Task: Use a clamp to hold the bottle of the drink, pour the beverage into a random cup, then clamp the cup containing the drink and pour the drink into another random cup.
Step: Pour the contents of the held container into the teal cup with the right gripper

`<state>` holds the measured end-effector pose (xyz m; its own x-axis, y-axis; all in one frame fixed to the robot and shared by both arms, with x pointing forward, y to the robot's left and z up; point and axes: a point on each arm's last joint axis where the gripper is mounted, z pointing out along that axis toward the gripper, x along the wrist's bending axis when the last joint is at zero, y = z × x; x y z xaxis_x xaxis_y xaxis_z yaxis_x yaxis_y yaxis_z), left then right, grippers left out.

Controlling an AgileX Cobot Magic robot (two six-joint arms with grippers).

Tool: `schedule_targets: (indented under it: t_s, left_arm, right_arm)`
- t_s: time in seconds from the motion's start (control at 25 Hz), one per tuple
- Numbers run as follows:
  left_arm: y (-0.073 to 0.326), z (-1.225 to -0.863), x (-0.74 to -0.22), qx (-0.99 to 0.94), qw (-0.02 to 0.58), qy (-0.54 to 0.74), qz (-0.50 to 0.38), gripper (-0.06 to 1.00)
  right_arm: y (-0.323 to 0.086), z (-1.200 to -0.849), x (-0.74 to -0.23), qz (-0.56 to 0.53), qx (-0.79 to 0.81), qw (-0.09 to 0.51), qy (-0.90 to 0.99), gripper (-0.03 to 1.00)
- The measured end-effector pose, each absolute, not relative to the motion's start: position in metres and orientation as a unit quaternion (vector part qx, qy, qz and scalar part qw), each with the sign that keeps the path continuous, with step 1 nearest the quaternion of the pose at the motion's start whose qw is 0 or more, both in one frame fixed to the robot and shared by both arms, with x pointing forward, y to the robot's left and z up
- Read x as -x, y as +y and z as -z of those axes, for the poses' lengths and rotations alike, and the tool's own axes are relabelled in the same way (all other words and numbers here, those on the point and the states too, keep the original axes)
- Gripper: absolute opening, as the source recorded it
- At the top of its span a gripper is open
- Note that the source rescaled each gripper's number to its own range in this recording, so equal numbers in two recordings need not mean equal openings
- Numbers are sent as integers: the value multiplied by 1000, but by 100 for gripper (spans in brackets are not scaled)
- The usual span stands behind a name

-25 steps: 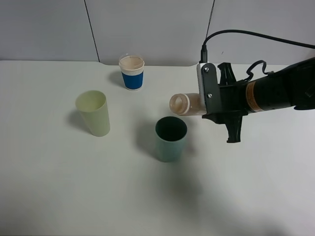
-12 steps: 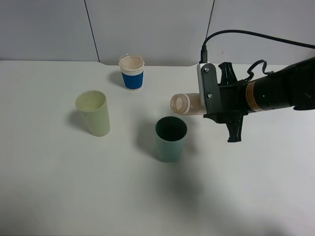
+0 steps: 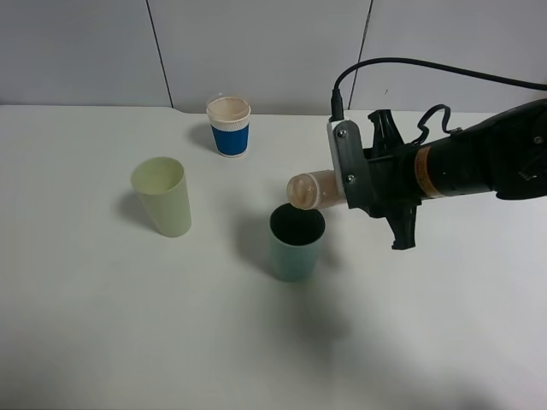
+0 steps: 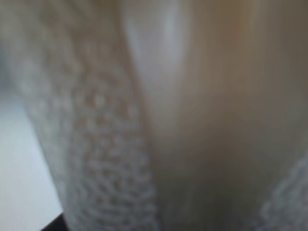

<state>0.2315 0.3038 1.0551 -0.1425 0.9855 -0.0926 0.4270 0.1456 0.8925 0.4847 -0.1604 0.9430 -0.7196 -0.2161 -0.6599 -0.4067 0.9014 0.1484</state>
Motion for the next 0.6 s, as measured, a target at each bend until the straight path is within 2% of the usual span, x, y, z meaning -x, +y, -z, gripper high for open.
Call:
schedule_targets:
  t_s: [0.6]
  left_arm:
    - [304, -1055, -231, -537, 375, 658, -373, 80]
  right_arm:
    - [-164, -956, -484, -137, 165, 358, 909, 0]
